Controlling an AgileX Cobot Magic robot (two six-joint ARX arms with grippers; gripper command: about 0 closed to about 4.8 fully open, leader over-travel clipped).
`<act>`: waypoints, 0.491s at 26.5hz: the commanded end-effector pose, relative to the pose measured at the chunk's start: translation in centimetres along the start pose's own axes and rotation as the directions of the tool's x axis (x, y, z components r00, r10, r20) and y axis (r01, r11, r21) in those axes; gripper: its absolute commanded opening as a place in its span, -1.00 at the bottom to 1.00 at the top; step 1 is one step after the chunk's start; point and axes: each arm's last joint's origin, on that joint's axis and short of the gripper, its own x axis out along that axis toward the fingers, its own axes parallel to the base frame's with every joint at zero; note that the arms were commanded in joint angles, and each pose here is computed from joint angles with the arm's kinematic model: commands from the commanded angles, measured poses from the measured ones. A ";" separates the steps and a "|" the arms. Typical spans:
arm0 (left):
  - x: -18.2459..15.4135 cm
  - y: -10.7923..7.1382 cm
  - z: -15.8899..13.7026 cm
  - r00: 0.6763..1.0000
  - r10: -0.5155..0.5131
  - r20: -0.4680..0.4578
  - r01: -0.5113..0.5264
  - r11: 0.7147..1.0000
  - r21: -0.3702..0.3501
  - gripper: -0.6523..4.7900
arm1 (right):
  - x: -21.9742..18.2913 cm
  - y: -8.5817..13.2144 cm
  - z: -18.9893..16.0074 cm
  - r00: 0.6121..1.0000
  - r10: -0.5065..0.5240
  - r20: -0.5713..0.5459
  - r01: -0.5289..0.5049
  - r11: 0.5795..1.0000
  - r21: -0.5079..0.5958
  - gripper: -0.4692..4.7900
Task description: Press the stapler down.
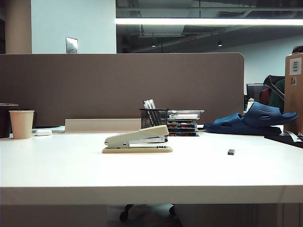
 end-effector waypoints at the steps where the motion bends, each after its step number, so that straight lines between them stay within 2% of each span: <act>1: 0.0 0.0 0.1 1.000 -0.001 0.009 0.001 1.000 -0.002 -0.78 | 0.0 0.0 0.0 1.000 0.001 0.011 -0.001 1.000 0.002 -0.86; 11: 0.0 0.0 0.1 1.000 -0.003 0.010 0.004 1.000 -0.003 -0.78 | 0.0 0.0 0.0 1.000 0.001 0.015 -0.001 1.000 0.002 -0.86; 13: 0.0 -0.1 0.2 0.999 -0.044 0.014 0.044 0.999 -0.002 -0.78 | 0.0 0.0 0.0 1.000 0.001 0.015 -0.001 1.000 0.002 -0.86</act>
